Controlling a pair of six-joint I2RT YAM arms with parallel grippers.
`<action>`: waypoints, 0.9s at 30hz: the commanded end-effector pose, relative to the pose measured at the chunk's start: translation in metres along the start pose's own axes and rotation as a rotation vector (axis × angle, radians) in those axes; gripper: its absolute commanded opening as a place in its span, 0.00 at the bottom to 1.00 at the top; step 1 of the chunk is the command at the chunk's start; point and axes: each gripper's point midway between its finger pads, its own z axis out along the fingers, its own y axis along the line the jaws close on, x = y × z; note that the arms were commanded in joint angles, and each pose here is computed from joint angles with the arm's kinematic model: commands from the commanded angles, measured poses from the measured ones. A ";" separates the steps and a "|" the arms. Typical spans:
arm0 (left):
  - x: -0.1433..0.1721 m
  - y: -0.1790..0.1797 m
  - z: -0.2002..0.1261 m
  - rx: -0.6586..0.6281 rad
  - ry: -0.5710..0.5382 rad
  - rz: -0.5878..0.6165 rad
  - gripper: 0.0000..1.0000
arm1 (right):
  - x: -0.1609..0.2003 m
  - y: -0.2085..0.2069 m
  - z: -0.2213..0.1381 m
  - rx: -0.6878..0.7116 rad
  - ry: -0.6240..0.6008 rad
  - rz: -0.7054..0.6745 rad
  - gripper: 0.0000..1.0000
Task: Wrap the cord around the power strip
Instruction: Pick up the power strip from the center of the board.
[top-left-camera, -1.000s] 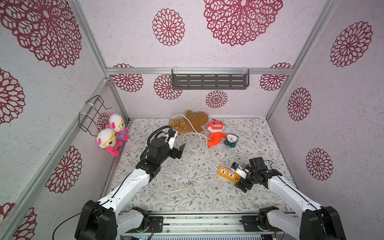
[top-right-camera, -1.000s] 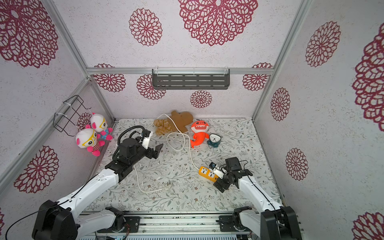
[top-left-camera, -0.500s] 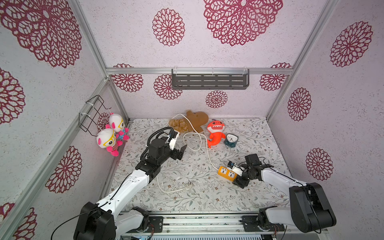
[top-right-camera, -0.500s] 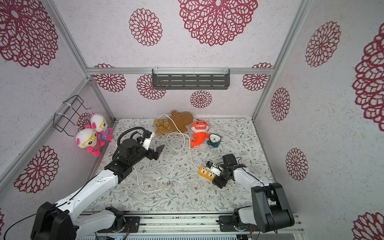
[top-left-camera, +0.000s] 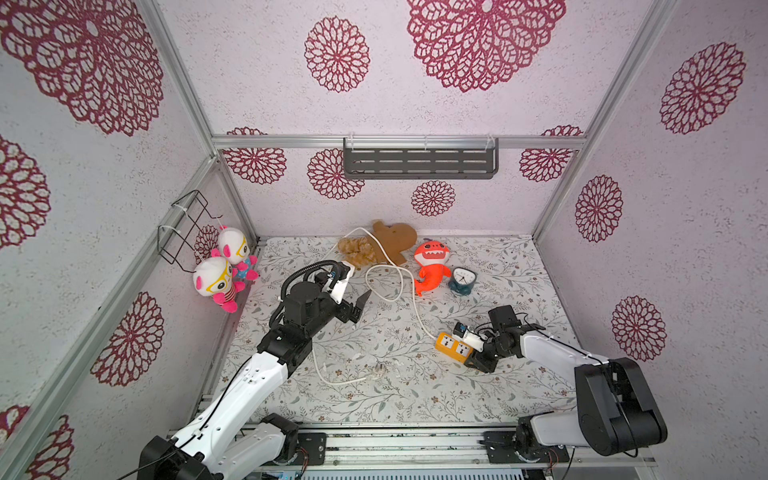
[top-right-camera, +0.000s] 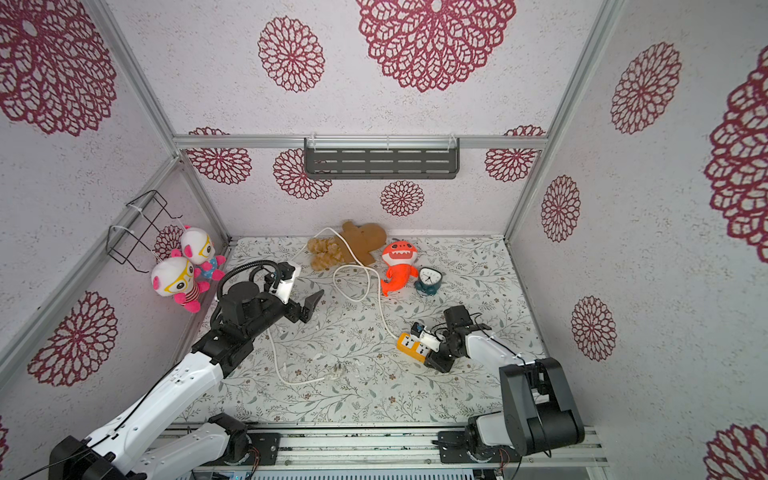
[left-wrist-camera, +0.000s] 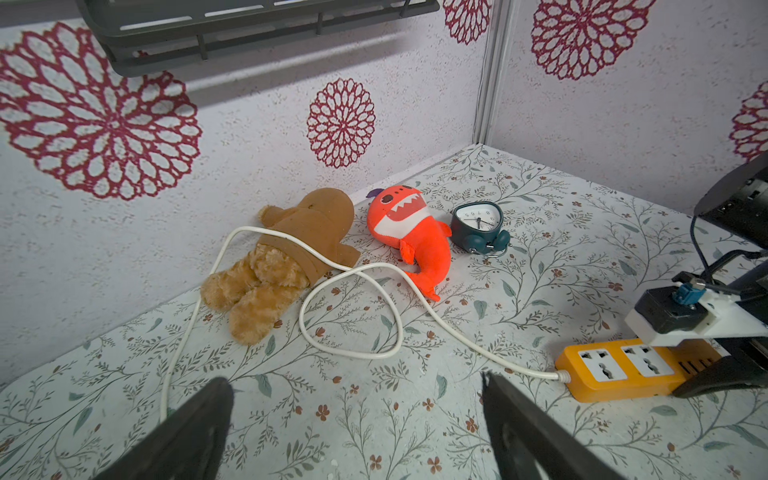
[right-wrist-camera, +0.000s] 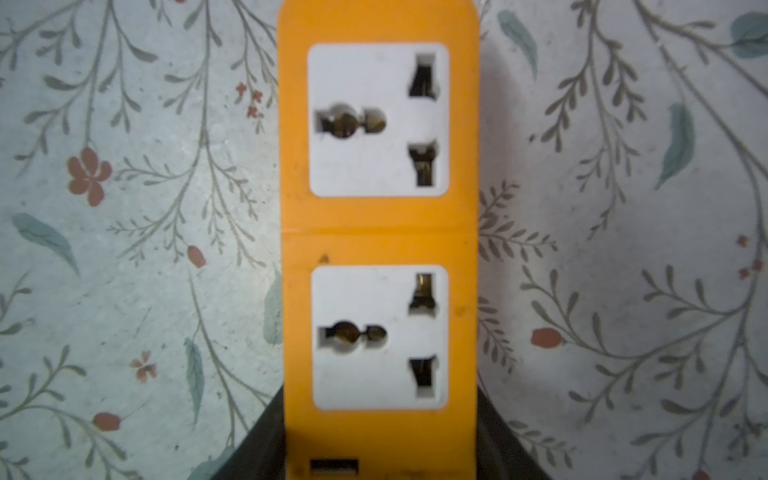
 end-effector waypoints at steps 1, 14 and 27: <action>0.005 -0.005 -0.001 0.012 0.012 0.041 0.97 | -0.015 0.010 -0.020 -0.037 -0.028 0.002 0.41; -0.038 0.012 0.010 -0.067 -0.104 0.277 0.97 | -0.094 0.031 -0.156 0.154 -0.485 -0.036 0.34; -0.089 -0.033 0.018 0.201 -0.332 0.378 0.97 | -0.157 0.053 -0.293 0.222 -0.795 -0.118 0.31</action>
